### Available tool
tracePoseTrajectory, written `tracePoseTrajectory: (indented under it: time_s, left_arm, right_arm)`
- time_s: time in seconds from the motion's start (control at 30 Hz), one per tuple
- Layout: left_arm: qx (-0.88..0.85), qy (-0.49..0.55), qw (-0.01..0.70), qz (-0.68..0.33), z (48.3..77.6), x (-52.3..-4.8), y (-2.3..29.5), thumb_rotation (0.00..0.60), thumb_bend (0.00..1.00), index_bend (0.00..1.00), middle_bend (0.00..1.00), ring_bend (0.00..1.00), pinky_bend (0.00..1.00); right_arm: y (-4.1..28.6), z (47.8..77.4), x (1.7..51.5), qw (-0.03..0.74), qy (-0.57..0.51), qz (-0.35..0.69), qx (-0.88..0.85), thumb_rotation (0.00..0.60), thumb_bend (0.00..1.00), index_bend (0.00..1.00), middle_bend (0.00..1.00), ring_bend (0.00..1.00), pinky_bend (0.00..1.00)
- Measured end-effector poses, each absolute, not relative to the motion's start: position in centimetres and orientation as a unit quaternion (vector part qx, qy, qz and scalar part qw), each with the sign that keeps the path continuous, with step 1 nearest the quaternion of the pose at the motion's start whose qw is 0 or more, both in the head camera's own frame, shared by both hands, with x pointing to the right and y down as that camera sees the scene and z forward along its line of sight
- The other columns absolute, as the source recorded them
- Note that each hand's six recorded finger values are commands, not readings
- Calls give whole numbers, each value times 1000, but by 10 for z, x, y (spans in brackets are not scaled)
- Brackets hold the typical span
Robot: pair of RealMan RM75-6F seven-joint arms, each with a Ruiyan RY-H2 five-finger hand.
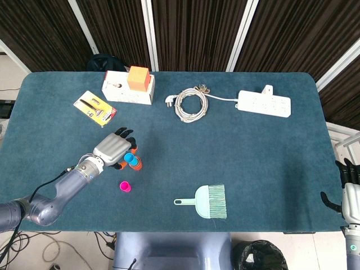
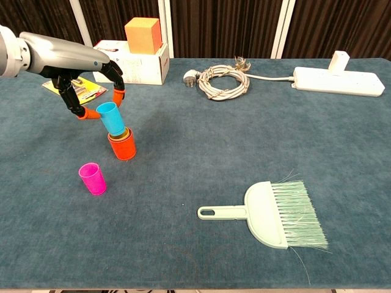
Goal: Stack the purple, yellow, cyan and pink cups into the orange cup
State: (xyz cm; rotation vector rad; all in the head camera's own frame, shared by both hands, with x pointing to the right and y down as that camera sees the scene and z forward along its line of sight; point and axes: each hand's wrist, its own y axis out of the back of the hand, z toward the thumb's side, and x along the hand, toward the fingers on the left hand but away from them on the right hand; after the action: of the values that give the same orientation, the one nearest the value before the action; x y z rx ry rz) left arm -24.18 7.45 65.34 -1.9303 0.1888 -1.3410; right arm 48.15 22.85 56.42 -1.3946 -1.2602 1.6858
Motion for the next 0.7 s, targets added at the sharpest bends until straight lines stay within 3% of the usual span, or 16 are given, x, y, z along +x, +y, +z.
tracePoseTrajectory:
  time_s: [0.47,0.6,0.7]
  left_arm:
    - [-751,64,386,-532,669,-240,78,600,334,353,241,0,0]
    - [-751,59,388,-532,671,-237,79,600,308,225,228,0,0]
    - [-750,54,389,-532,672,-237,81,600,307,193,228,0,0]
  right_arm:
    - [229,565,482,303,-475,638,-525,600,336,118,46,94,51]
    - [228,564,482,304,-476,637,-524,600,337,118,46,94,51]
    - [228,563,482,304,-477,637,-524,600,336,118,46,94,51]
